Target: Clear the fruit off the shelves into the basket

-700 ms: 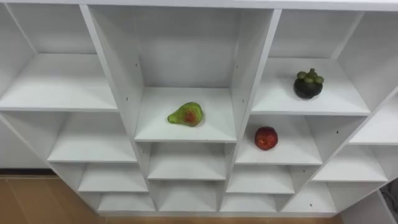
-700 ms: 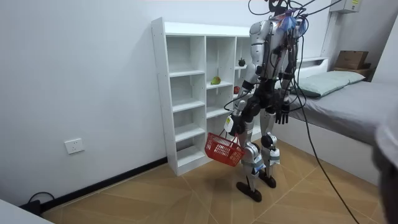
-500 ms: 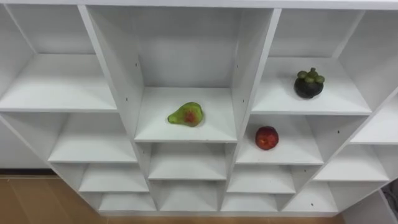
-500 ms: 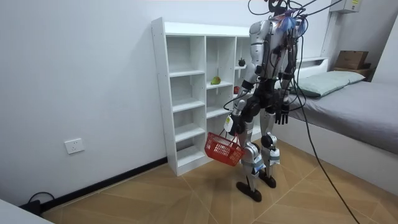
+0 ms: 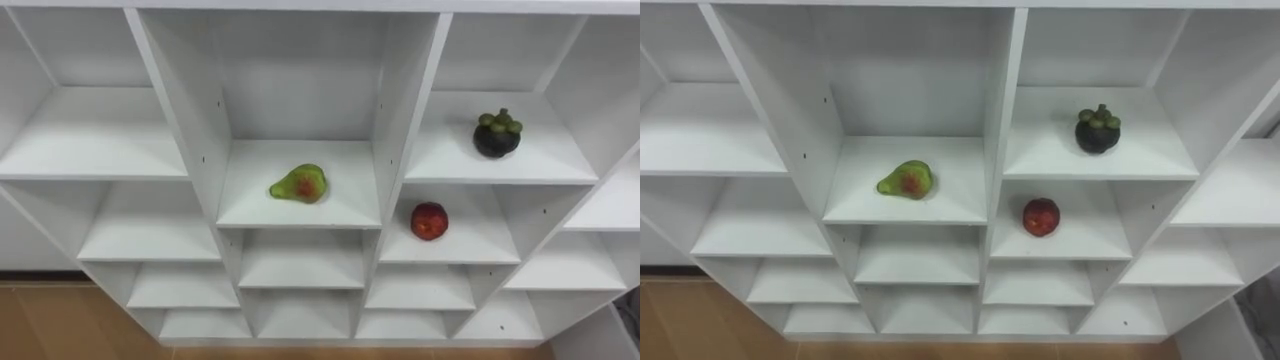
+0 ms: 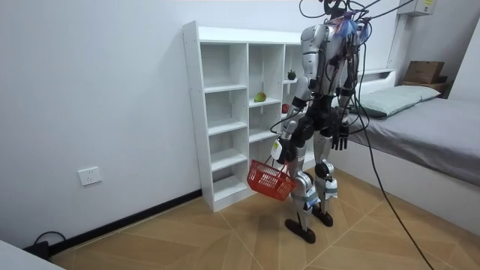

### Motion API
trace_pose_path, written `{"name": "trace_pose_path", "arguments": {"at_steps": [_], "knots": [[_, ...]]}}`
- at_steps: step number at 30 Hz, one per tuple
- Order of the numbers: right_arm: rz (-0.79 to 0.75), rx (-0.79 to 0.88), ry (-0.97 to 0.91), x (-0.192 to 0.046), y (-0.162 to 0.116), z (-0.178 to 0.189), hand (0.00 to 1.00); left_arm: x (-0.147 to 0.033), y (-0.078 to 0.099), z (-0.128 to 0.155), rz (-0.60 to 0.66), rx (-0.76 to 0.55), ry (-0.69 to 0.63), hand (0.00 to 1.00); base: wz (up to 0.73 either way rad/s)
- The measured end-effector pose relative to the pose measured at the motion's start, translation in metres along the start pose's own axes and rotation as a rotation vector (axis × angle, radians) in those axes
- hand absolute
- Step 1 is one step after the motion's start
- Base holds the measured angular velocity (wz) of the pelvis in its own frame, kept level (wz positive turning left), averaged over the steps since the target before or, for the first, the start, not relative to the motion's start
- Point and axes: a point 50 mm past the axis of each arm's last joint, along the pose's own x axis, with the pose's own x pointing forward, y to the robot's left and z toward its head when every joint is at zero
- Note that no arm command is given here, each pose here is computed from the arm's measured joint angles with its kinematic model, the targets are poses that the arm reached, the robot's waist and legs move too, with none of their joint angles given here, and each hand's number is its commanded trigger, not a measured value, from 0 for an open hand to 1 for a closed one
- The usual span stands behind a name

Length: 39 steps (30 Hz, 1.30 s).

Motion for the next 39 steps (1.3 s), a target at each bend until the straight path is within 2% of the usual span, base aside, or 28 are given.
{"name": "trace_pose_path", "arguments": {"at_steps": [10,25,28,33,39], "knots": [[-0.009,0.007,0.000,0.000,0.000,-0.001,0.00,0.000,0.000,-0.001,0.000,-0.001,0.001,1.00,0.00],[-0.231,0.107,-0.080,-0.002,-0.017,0.011,0.00,0.000,0.002,0.000,0.032,-0.041,-0.008,1.00,0.00],[-0.304,0.151,-0.150,-0.005,-0.028,0.024,0.00,0.000,0.002,0.002,0.038,-0.041,-0.026,1.00,-0.13],[-0.434,0.334,-0.391,-0.022,-0.051,0.056,0.00,0.000,0.008,0.012,0.075,-0.056,-0.080,1.00,-0.01],[-0.518,0.392,-0.605,-0.045,-0.061,0.076,0.00,-0.001,0.009,0.018,0.100,-0.157,-0.141,1.00,-0.06]]}}
